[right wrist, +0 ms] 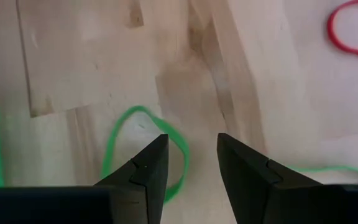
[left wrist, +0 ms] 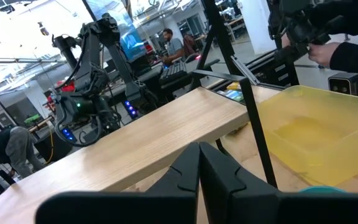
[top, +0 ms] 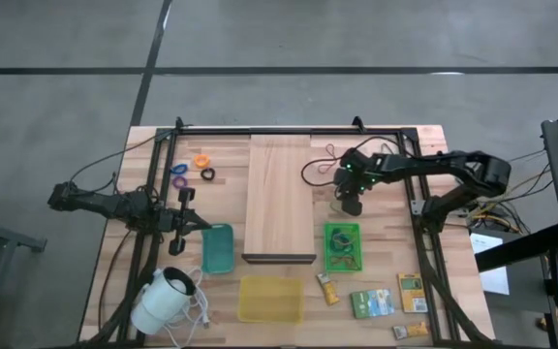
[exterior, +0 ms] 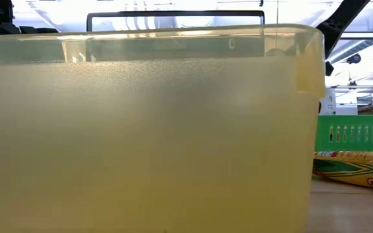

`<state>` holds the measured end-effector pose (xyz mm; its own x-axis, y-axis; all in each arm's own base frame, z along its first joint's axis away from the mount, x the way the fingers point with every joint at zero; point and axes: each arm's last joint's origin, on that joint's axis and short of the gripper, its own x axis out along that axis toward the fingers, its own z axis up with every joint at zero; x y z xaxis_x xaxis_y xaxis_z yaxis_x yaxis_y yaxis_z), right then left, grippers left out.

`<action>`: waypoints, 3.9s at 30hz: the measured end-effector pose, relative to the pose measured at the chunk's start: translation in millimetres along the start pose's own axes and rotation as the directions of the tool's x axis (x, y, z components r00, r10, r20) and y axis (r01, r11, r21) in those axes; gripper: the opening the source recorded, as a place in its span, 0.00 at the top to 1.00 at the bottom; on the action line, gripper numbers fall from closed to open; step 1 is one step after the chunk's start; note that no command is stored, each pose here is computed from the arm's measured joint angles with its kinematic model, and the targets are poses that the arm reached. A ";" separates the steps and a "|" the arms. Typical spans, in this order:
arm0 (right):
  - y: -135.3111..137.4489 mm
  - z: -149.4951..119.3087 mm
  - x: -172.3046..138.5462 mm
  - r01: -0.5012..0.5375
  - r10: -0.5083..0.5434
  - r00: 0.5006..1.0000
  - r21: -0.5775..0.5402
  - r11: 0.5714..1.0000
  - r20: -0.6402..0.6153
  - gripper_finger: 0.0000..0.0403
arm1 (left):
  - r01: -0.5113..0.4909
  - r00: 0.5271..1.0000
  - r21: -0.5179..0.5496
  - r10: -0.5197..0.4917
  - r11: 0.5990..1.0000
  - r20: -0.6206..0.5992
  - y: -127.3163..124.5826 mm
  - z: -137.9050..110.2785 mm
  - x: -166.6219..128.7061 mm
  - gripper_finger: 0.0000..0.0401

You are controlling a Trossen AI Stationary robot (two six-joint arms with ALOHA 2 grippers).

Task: Pick & Place Office Desk Supplies
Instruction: Put the bottom green rubber band into the green bin

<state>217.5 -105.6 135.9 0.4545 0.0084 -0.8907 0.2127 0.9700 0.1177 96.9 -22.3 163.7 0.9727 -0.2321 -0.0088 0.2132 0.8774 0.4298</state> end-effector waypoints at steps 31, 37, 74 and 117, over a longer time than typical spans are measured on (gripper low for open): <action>-1.1 -1.6 7.1 0.006 -0.006 1.000 0.001 1.000 -0.028 0.92 | -0.001 1.000 0.000 0.001 1.000 0.000 0.1 0.0 0.0 0.97; -1.1 -1.7 7.1 0.005 -0.005 1.000 0.018 1.000 -0.028 0.92 | -0.001 1.000 0.000 0.001 1.000 -0.001 0.1 -0.1 0.0 0.97; 49.5 7.2 -92.0 -0.025 0.022 0.931 0.004 1.000 0.365 0.98 | 0.000 1.000 0.000 0.000 1.000 0.000 0.0 -0.1 0.0 0.97; 158.4 -25.7 -0.4 -0.116 0.113 0.989 -0.031 0.993 -0.095 0.98 | 0.000 1.000 0.000 0.000 1.000 0.000 0.0 0.0 0.0 0.97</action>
<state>228.7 54.3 143.6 0.3917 0.1408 -0.9092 0.1315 0.9695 0.2068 96.9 -22.3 163.6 0.9727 -0.2317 -0.0086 0.2128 0.8776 0.4297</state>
